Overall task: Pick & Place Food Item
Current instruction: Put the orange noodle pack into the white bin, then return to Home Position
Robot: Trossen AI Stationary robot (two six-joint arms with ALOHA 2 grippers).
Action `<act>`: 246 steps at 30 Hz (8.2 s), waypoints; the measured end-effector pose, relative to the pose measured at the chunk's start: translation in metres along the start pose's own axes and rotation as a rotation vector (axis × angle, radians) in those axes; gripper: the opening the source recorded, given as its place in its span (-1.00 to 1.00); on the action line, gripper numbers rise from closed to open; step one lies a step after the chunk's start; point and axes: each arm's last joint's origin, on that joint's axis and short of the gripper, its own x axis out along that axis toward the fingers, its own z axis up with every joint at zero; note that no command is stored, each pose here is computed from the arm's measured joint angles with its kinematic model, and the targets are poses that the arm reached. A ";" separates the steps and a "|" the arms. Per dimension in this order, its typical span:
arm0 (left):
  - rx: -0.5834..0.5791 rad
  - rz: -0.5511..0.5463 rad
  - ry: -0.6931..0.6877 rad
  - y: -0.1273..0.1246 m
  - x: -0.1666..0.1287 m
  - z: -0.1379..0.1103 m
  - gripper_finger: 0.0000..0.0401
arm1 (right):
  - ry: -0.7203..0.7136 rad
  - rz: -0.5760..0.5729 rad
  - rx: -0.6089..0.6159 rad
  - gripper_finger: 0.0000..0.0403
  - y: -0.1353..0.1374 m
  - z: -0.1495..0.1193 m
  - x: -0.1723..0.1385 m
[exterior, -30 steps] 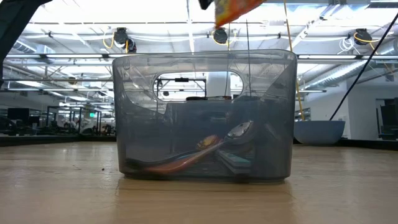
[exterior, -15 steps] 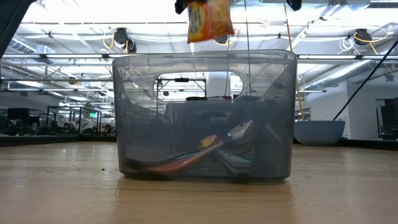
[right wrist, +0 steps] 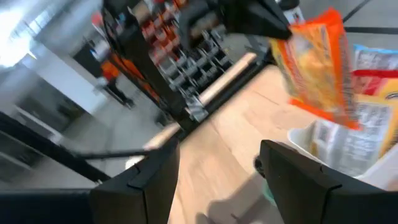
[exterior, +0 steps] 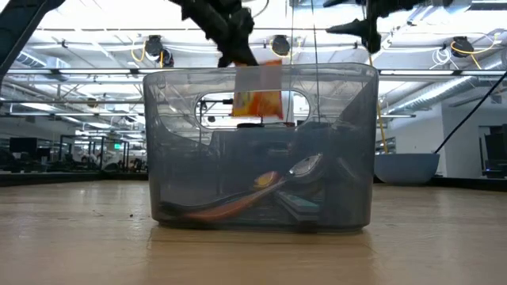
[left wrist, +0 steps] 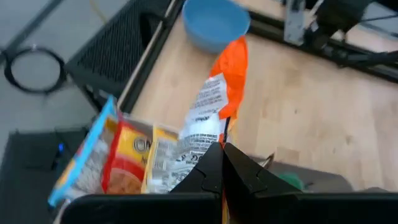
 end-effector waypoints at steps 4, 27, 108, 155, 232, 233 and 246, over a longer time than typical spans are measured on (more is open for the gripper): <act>-0.041 0.004 0.048 0.007 0.018 -0.017 -0.99 | -0.072 0.059 0.084 0.08 -0.013 -0.017 0.001; -0.103 -0.005 0.058 0.009 0.063 -0.053 -0.99 | -0.109 0.083 0.087 0.08 -0.019 -0.025 -0.003; -0.091 0.127 -0.522 -0.093 -0.227 -0.130 -0.63 | -0.380 0.040 -0.253 -0.96 -0.015 -0.004 -0.076; -0.503 0.038 -0.875 -0.074 -0.120 -0.311 -0.79 | -0.324 -0.468 -0.235 -1.00 -0.099 -0.143 -0.056; -0.378 0.528 -0.585 -0.048 -0.066 -0.359 -0.79 | -0.349 -0.255 -0.570 -1.00 -0.099 -0.153 -0.068; -0.362 0.531 -0.580 -0.048 -0.066 -0.359 -0.79 | -0.372 -0.277 -0.571 -1.00 -0.099 -0.152 -0.069; -0.217 0.516 -0.606 -0.048 -0.063 -0.360 -0.79 | -0.498 -0.251 -0.453 -1.00 -0.096 -0.147 -0.070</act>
